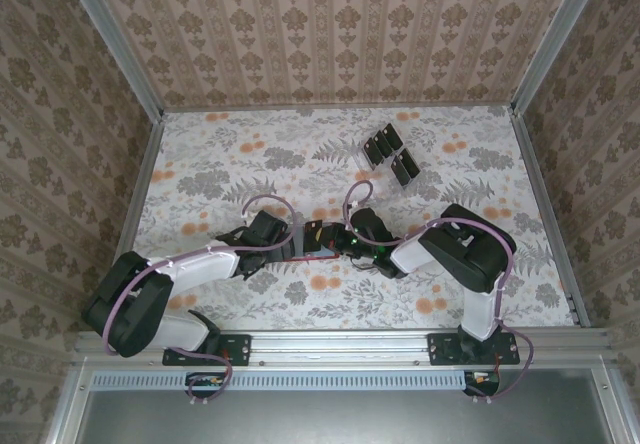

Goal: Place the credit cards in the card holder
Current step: Insert the credit card into the card slot.

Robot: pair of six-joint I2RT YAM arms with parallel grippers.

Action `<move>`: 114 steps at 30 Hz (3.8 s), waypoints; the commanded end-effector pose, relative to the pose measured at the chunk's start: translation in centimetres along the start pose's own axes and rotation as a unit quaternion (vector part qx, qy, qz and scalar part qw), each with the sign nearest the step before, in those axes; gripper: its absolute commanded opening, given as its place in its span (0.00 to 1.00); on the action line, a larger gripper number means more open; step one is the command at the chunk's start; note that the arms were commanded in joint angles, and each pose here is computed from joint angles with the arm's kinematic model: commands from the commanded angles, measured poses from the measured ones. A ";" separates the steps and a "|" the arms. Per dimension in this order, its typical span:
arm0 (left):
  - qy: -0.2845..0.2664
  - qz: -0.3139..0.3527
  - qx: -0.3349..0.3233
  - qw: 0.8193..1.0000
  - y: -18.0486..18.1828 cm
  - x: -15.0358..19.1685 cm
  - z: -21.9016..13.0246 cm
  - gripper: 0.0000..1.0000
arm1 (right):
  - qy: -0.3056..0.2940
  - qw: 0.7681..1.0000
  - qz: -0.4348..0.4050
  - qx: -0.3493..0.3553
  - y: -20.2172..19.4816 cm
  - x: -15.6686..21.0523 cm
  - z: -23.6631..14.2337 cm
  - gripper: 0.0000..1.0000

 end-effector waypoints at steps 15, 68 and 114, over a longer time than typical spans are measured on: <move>0.044 0.008 -0.040 0.998 1.3 1.9 0.7 1.00 | 0.024 0.999 0.022 0.006 -1.7 1.5 0.2 0.00; -0.003 -0.017 -0.018 1.000 1.8 -1.4 -2.1 1.00 | 0.122 0.988 -0.019 0.091 1.3 0.8 1.6 0.58; 0.046 -0.036 -0.036 0.998 3.3 0.1 1.6 1.00 | 0.186 0.939 -0.171 0.233 4.8 -0.3 5.6 0.13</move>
Point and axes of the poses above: each hand's point on the last joint's axis, 136 mm out from that joint toward the fingers, its own z axis out along the fingers, its own y axis along the line the jaws close on, x = y × z, the point moved 9 cm from there along -z, back along the fingers, and after that the axes turned 1 degree about z, right-handed, at the moved point
